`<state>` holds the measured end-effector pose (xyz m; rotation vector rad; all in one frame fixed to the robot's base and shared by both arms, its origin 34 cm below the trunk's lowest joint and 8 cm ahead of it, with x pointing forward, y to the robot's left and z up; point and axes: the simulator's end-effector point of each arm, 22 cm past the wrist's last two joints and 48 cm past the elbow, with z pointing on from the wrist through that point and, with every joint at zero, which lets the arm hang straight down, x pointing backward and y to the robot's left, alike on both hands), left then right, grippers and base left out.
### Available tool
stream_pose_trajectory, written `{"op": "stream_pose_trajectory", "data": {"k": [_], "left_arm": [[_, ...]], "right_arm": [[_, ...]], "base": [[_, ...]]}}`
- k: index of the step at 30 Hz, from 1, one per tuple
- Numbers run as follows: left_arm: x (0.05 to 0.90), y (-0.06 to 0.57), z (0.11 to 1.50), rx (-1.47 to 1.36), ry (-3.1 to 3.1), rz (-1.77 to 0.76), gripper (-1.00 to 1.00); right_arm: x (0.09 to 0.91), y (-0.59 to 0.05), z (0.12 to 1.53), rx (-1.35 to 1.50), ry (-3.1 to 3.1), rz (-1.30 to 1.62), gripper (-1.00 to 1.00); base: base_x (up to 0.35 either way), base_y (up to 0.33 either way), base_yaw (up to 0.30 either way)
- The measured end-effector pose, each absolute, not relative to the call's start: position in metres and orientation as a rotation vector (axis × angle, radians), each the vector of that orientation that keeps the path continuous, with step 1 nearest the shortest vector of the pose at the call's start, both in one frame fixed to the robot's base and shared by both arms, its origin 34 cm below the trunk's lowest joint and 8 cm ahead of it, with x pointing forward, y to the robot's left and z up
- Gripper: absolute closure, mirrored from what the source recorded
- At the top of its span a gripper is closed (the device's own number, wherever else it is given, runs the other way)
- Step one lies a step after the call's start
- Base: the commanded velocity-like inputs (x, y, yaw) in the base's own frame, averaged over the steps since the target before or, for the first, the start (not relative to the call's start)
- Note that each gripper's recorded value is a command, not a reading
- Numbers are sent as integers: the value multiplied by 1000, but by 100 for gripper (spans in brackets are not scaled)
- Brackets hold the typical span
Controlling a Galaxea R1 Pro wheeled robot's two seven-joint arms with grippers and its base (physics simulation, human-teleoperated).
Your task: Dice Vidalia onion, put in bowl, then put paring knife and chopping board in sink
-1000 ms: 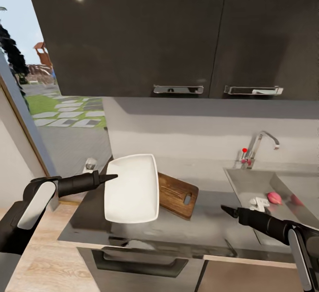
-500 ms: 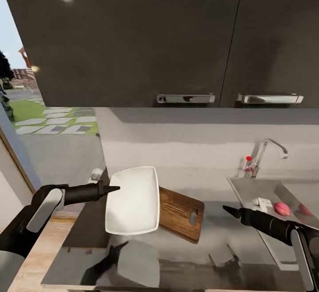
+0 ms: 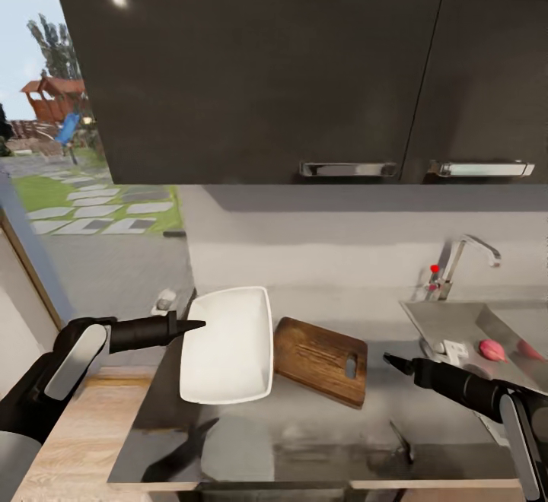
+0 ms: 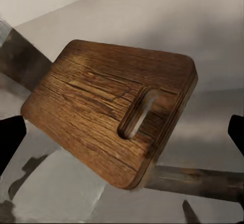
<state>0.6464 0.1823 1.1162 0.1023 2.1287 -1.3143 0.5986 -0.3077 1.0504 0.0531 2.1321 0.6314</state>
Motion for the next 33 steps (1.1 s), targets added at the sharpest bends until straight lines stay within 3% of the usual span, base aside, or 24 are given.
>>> {"op": "stream_pose_trajectory", "data": {"k": [7,33], "left_arm": [[646,185,1116,102,2130,-1309,100],[648,204,1093,45,2190,-1270,100]], "right_arm": [[599,-308,1050,53,2132,631,-100],[598,-312,1051,69,2127,628,-100]], "base": [[-247,167,0],[-8,5,66]]}}
